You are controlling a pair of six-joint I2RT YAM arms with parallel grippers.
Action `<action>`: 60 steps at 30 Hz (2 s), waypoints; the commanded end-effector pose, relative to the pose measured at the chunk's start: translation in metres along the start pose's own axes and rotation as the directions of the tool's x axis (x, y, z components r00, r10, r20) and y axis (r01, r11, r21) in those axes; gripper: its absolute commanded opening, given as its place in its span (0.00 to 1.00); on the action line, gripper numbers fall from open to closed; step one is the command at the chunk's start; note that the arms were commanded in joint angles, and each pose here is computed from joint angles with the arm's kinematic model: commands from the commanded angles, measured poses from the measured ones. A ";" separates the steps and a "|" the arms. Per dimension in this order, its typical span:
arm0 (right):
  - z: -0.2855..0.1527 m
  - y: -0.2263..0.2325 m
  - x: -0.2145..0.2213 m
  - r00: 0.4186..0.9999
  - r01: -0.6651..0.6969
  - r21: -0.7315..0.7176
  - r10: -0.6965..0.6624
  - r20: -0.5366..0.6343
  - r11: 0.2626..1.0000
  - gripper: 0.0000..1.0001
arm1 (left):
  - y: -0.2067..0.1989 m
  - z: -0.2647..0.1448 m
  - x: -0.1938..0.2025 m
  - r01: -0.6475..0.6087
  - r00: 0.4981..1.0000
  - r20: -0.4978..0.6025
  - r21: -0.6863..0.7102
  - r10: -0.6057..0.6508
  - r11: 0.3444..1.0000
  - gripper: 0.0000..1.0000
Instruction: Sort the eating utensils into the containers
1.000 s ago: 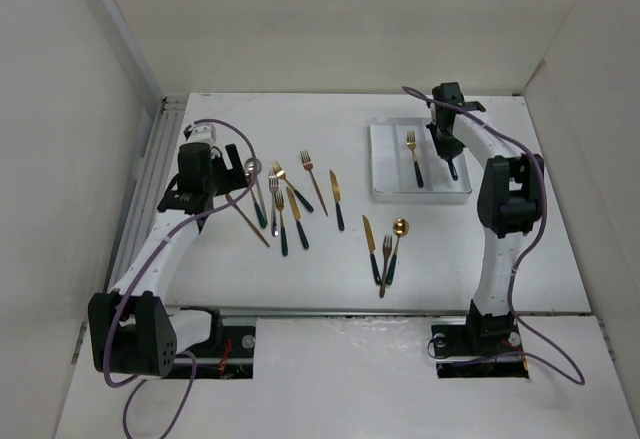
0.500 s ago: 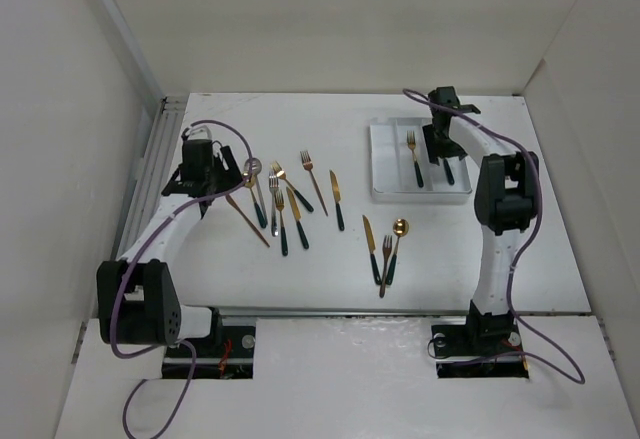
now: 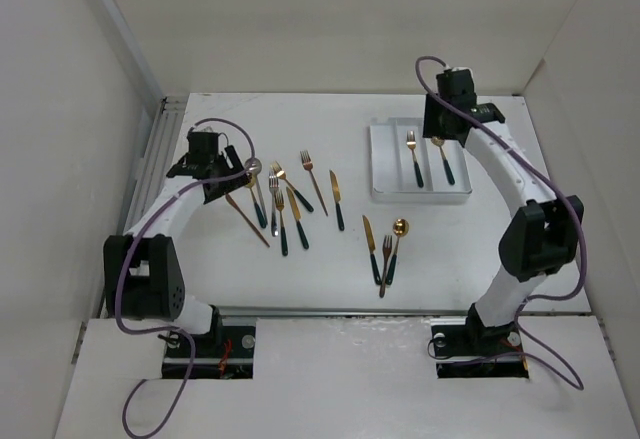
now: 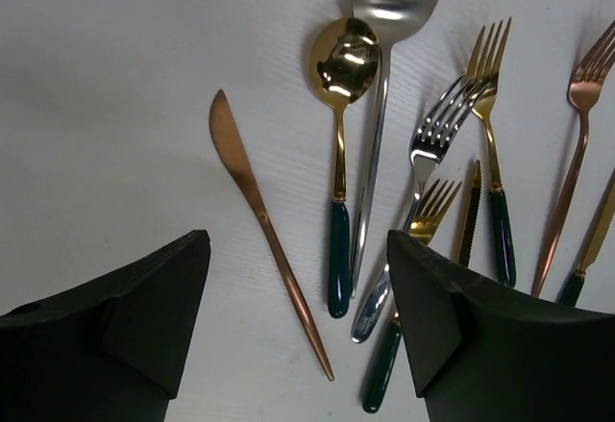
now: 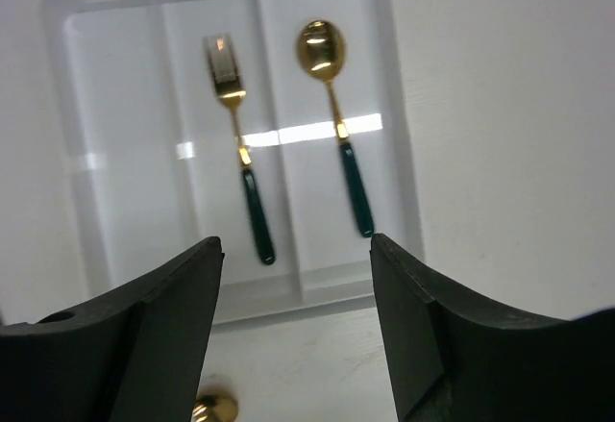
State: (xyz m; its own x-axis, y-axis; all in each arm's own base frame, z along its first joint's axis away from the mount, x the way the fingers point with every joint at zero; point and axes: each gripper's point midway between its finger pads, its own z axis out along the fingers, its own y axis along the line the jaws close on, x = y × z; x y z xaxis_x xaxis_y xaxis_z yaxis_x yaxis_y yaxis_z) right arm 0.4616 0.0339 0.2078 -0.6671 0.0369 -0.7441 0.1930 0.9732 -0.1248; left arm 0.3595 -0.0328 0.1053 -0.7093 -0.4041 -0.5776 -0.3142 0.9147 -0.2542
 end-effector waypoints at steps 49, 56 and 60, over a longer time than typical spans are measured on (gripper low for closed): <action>-0.142 0.007 0.046 0.983 -0.068 -0.100 0.084 0.160 0.993 0.71 | 0.040 0.041 0.124 0.076 0.947 -0.285 -0.250 -0.149 0.965 0.00; -0.146 0.044 0.059 0.991 -0.006 -0.244 0.038 0.126 0.970 0.71 | 0.016 0.021 0.081 0.106 0.972 -0.198 -0.116 -0.128 0.988 0.00; -0.162 0.100 0.062 0.985 0.081 -0.431 -0.005 0.175 0.899 0.71 | -0.006 0.005 0.052 0.059 0.986 -0.155 -0.011 -0.060 0.998 0.00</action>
State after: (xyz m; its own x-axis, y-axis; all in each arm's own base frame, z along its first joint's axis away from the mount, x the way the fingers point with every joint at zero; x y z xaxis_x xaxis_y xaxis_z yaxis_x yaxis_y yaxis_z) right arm 0.3228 0.1253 0.2430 -0.5823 0.0132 -0.8129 -0.0254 0.9991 0.0344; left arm 0.3085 -0.0512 0.0300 -0.7864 -0.5018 -0.3601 -0.4575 0.8650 -0.2063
